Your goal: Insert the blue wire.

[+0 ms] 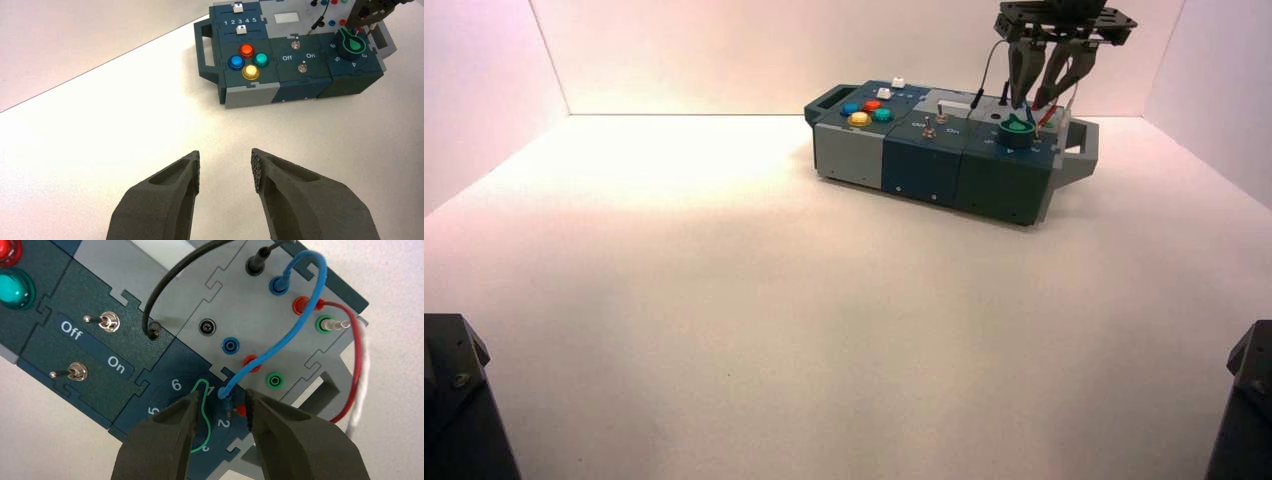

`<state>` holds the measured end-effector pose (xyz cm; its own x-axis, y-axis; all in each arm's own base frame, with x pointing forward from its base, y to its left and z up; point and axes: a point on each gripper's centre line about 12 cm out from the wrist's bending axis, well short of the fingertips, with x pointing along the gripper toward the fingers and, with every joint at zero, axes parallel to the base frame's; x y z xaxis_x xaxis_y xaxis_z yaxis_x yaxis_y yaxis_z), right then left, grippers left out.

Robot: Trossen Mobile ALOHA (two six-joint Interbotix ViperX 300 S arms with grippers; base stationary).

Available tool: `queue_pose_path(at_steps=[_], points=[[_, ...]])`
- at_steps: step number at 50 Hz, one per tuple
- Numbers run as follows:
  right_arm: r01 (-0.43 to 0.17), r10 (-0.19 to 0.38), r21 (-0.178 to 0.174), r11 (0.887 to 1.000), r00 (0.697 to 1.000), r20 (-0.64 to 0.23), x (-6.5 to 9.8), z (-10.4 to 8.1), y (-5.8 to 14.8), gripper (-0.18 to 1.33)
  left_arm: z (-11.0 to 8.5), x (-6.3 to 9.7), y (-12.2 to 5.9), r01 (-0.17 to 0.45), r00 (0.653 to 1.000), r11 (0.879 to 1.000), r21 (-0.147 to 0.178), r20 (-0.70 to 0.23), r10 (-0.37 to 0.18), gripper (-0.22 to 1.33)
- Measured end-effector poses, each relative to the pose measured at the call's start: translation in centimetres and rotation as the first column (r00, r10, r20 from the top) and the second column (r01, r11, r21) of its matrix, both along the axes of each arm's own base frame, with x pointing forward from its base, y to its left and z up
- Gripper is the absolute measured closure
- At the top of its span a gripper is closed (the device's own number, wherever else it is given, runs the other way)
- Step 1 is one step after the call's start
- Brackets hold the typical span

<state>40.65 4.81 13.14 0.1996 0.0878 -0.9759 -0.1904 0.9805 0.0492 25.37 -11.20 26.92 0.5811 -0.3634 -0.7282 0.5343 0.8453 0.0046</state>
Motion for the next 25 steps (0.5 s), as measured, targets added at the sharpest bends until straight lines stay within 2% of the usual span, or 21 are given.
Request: queue_pose_path(at_steps=[15,25], points=[[-0.002,0.002,-0.001,1.0,1.0,-0.012,0.21,-0.51,0.09,0.21,0.04,-0.02,0.01,0.0,1.0,1.0,-0.001,0.001,0.0,0.05],[-0.004,0.004,-0.004,1.0,1.0,-0.021,0.25,-0.65,0.07,0.38,0.0,0.0,0.01,0.0,1.0,1.0,0.001,0.001,0.0,0.05]])
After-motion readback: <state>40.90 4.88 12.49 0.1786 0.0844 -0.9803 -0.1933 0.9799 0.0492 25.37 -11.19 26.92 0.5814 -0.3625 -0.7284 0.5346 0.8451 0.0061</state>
